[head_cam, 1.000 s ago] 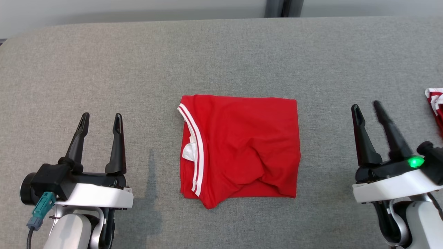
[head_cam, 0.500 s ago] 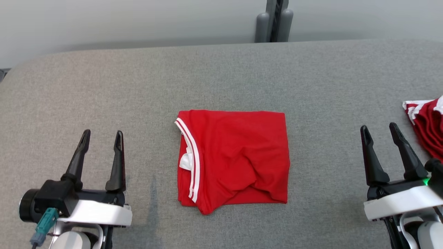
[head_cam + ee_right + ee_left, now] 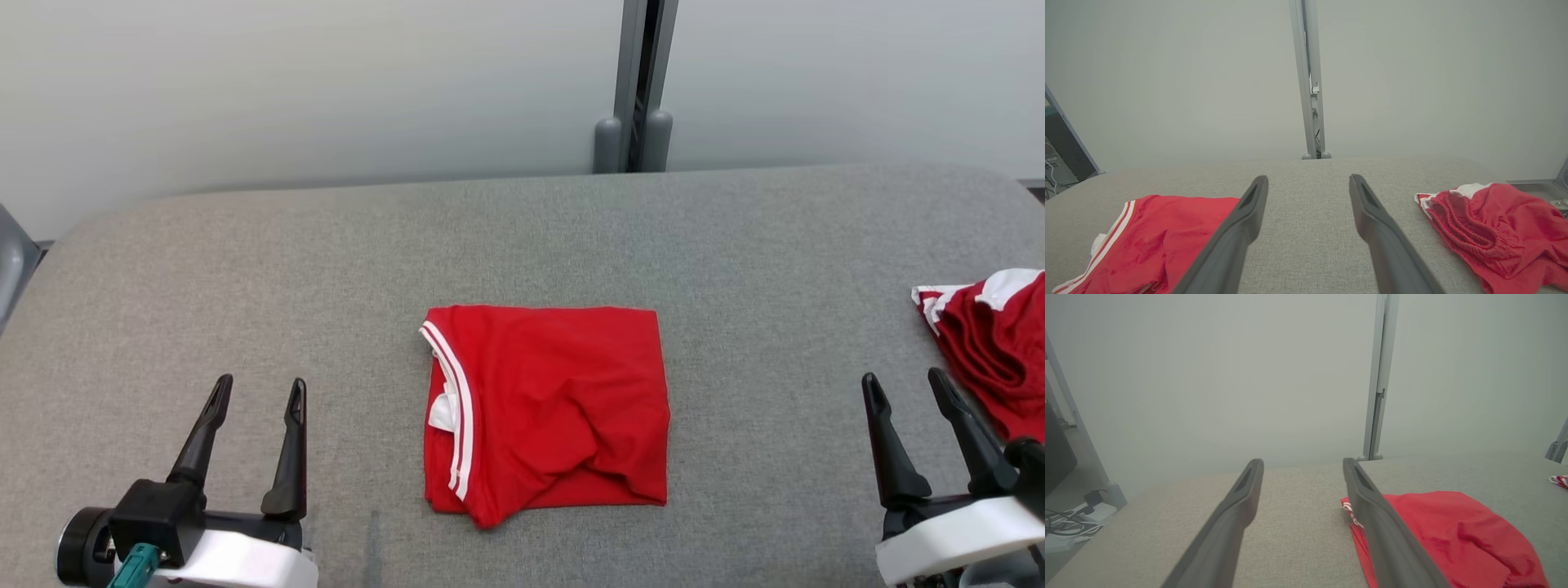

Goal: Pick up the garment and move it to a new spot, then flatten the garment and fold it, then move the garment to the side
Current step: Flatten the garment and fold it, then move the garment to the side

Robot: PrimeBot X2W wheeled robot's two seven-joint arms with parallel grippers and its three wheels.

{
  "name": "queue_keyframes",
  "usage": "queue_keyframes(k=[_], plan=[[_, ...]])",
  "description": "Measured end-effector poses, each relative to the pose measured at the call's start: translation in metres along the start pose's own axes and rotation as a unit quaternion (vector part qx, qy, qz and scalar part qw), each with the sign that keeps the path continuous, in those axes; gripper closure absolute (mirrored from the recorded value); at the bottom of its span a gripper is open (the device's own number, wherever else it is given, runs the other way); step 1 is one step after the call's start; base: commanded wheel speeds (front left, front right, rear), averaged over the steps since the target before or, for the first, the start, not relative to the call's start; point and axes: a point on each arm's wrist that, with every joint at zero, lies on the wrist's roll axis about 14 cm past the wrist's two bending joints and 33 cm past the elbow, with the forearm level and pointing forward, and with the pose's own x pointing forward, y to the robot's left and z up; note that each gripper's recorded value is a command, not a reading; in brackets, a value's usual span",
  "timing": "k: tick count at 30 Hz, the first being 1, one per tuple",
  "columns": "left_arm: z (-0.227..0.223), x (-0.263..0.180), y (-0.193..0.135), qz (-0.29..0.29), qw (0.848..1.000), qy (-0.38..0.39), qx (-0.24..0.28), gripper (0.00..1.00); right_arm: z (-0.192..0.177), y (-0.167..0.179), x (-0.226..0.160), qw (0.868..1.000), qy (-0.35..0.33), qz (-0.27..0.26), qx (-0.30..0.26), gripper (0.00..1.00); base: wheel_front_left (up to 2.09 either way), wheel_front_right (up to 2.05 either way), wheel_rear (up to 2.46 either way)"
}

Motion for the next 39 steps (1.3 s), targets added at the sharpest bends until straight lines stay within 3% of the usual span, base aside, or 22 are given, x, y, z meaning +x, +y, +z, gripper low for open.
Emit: queue_keyframes(k=[39], plan=[[0.008,-0.017,0.013,0.027,1.000,0.004,0.004,0.00,0.009,0.000,-0.018,1.000,0.001,-0.005,-0.013,0.00,0.00,0.00,0.00]])
